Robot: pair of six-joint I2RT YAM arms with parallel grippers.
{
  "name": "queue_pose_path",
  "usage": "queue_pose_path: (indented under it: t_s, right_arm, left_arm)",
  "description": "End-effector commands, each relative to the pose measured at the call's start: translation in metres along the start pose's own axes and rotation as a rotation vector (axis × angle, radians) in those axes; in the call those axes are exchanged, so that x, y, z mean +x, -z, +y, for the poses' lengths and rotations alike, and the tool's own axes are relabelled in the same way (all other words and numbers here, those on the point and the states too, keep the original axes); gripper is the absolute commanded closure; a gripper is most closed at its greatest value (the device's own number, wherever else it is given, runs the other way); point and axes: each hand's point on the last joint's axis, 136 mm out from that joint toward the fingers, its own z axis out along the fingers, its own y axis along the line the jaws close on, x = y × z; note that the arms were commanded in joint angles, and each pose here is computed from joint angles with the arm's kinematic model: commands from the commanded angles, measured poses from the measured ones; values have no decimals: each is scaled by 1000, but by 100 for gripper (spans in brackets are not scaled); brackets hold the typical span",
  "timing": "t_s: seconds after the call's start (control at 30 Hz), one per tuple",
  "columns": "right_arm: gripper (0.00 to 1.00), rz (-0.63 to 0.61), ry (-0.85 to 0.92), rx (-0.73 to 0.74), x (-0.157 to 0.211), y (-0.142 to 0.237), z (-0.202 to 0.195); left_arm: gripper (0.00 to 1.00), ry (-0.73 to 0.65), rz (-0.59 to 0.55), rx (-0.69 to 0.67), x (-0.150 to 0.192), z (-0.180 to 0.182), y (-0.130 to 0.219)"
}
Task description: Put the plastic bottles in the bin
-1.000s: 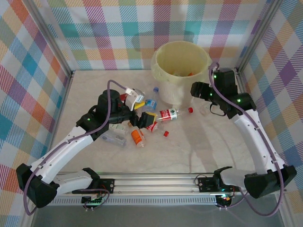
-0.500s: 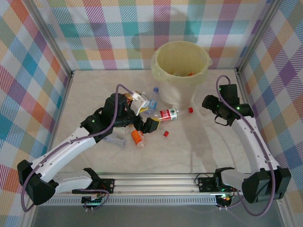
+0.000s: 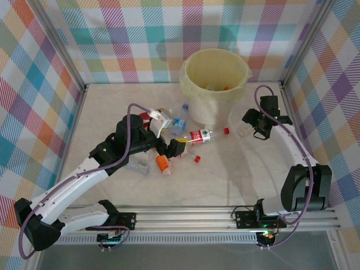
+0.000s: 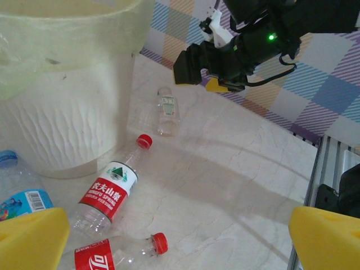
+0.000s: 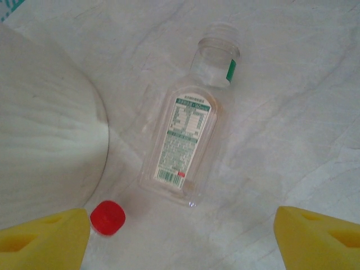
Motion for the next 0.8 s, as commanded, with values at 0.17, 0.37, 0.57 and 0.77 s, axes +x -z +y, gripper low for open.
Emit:
queue_pose_path:
  t_s: [0.17,0.37,0.57,0.77]
  right_arm:
    - [15,10,-61,-12,-12,-46,3]
    - [12,48,-88,3,-13,-74,9]
    - [11,63,-124,42,-11,-97,5]
    - [12,90,-156,62,-8,-117,5]
  left_arm:
    - [0,-10,-48,21,-9,-7,1]
    - [0,-14,-50,24,-11,-8,3]
    - [0,-18,-39,25,-9,-8,2]
    - [0,-16,-26,24,-6,-7,0]
